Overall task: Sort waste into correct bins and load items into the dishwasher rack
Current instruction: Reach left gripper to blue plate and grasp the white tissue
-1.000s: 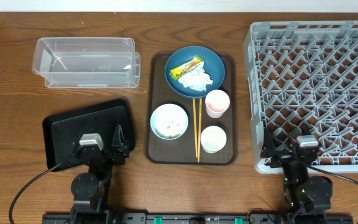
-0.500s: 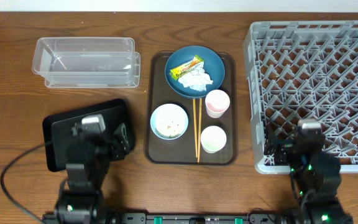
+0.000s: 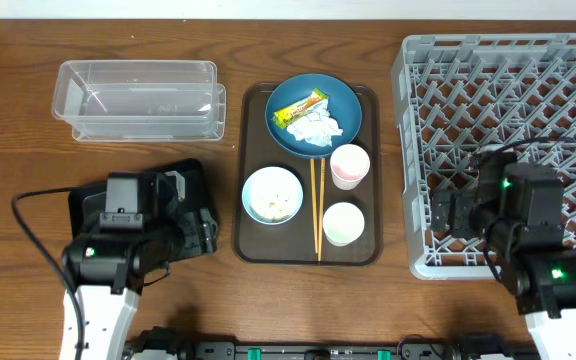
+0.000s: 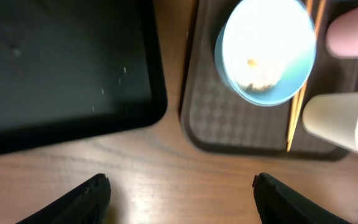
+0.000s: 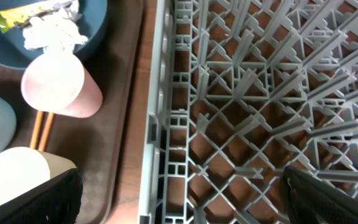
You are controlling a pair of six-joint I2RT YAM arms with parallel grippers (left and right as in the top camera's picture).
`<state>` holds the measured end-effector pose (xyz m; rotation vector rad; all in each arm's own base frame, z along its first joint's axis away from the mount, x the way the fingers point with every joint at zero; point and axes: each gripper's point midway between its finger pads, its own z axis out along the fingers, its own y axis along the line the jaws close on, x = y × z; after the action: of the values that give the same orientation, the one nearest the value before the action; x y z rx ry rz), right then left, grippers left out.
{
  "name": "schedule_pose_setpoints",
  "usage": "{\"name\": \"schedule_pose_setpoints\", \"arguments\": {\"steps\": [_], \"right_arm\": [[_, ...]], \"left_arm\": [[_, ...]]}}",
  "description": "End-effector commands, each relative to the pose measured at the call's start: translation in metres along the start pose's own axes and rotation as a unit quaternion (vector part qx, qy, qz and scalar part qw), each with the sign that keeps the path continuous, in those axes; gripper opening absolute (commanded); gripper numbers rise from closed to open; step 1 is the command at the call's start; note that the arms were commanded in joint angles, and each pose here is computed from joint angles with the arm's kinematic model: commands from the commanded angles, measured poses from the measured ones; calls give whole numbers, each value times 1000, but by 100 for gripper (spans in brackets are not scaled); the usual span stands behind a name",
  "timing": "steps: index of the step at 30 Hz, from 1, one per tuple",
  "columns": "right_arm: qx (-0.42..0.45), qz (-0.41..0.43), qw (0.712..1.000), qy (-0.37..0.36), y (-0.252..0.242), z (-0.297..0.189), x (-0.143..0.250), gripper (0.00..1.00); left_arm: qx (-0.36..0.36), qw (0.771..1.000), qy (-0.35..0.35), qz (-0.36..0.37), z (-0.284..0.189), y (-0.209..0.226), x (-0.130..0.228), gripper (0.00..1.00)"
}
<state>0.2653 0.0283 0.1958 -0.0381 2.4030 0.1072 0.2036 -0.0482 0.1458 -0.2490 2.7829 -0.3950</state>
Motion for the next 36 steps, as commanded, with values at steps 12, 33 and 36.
{"name": "schedule_pose_setpoints", "arguments": {"steps": [12, 33, 36], "right_arm": [[-33, 5, 999, -25, 10, -14, -14, 99], [-32, 6, 999, -20, 10, -14, -12, 99], [-32, 6, 999, -20, 10, -14, -12, 99]], "left_arm": [[33, 993, -94, 58, -20, -46, -91, 77], [123, 932, -234, 249, 6, -182, -229, 77], [127, 923, -236, 277, 30, -196, -234, 77]]}}
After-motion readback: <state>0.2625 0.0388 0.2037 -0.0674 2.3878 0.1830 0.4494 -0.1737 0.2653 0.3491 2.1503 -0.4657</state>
